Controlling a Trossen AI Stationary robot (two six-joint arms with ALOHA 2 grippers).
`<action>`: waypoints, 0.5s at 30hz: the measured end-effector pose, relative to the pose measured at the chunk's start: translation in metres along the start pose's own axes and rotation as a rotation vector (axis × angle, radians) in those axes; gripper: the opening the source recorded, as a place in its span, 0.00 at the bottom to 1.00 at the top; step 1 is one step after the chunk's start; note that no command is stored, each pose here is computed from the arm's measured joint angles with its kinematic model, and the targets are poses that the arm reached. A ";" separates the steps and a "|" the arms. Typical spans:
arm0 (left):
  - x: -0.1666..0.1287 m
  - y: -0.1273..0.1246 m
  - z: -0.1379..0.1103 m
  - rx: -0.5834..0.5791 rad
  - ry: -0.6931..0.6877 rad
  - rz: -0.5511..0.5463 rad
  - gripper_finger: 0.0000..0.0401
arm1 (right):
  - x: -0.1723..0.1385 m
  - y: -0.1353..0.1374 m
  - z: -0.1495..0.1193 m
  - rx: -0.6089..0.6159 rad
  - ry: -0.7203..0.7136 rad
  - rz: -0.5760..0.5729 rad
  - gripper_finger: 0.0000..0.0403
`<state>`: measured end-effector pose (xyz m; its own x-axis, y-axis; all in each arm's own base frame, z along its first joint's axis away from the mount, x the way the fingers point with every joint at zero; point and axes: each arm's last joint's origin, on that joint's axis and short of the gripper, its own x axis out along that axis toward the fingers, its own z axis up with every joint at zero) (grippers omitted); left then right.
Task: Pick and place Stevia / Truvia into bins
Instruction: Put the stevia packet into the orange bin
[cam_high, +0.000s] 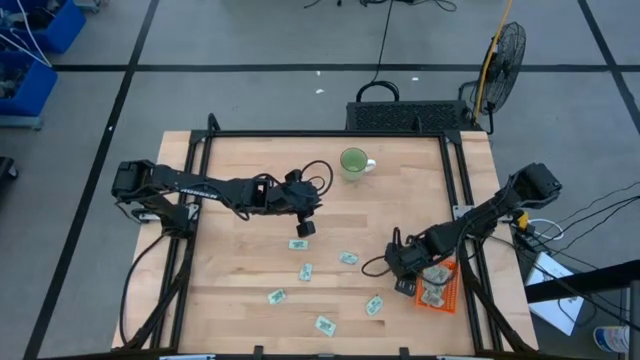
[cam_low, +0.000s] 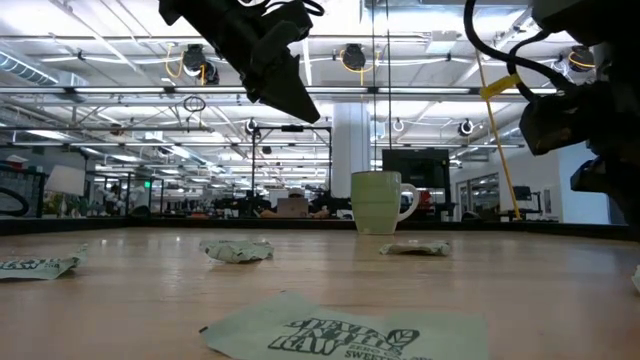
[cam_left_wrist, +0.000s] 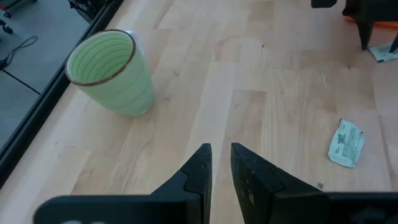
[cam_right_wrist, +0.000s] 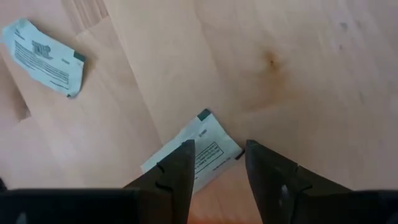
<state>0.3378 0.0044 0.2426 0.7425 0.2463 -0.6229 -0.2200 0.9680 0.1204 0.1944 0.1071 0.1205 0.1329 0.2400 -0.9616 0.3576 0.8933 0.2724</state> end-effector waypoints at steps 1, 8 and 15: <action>0.000 0.000 0.000 0.000 0.000 0.000 0.17 | 0.003 -0.001 -0.001 -0.008 0.013 -0.016 0.33; 0.000 0.000 0.000 -0.002 0.000 0.000 0.17 | 0.008 -0.007 -0.004 -0.018 0.051 -0.100 0.31; 0.000 0.000 0.000 -0.001 0.000 0.001 0.17 | 0.008 -0.008 -0.004 -0.086 0.028 -0.126 0.20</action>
<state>0.3378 0.0047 0.2426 0.7424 0.2476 -0.6225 -0.2213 0.9677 0.1209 0.1891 0.1033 0.1105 0.0661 0.1331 -0.9889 0.2892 0.9460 0.1466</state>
